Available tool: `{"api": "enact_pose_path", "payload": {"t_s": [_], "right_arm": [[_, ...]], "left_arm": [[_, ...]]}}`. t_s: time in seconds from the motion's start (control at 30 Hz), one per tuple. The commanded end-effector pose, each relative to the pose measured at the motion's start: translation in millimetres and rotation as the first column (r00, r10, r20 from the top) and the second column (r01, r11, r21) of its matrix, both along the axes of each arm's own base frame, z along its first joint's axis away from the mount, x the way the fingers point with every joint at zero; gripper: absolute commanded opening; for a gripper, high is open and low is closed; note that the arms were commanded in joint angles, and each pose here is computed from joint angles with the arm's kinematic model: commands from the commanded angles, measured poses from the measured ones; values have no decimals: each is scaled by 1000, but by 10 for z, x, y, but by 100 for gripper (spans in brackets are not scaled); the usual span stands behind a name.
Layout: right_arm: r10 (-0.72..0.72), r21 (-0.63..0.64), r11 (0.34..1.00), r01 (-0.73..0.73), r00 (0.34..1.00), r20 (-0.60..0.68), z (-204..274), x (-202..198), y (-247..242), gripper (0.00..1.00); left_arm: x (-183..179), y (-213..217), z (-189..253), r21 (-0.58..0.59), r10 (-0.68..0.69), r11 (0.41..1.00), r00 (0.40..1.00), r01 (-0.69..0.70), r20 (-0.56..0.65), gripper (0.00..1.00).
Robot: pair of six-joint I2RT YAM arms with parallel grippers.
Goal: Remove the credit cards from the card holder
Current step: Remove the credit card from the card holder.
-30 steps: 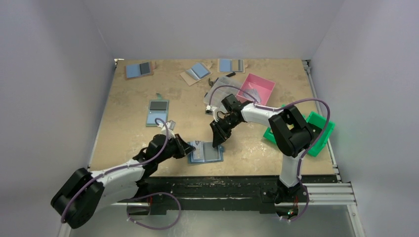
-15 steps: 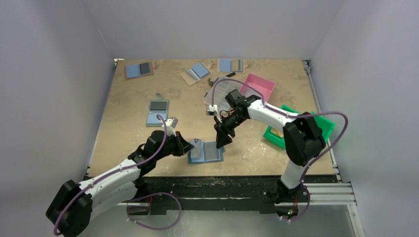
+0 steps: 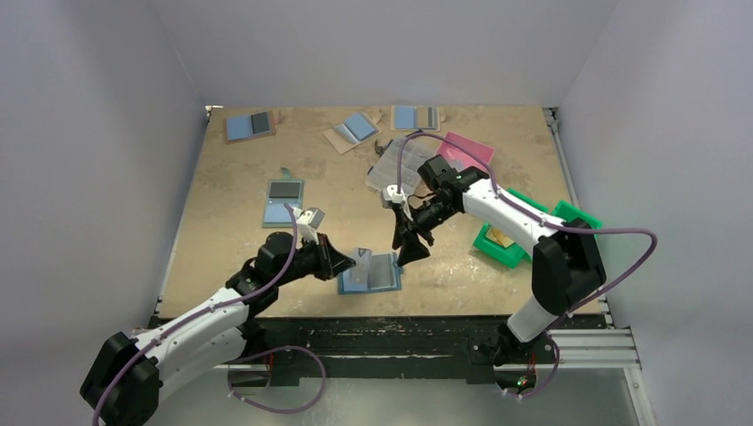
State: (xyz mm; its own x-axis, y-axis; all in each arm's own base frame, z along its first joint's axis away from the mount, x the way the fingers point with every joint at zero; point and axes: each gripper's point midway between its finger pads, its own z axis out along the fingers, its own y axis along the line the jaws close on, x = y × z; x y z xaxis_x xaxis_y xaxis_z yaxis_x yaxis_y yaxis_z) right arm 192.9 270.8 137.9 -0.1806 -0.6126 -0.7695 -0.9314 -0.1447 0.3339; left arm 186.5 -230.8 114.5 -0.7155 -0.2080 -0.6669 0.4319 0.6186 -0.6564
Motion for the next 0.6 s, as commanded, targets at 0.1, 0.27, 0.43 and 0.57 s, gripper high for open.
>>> {"api": "enact_pose_path", "payload": {"t_s": [0.1,0.27,0.43,0.57], "right_arm": [[29,102,994,-34,998,48,282,-14,-55,61],[40,106,993,-44,998,43,267,-37,-67,62],[46,107,993,-49,999,28,241,-49,-63,63],[45,102,994,-47,999,14,205,-46,-61,63]], "left_arm": [[-49,-205,424,-122,-96,986,988,111,121,0],[-88,-275,460,-141,-123,980,984,141,133,0],[-149,-365,478,-148,-155,973,977,176,145,0],[-181,-431,474,-149,-171,970,974,194,152,0]]}}
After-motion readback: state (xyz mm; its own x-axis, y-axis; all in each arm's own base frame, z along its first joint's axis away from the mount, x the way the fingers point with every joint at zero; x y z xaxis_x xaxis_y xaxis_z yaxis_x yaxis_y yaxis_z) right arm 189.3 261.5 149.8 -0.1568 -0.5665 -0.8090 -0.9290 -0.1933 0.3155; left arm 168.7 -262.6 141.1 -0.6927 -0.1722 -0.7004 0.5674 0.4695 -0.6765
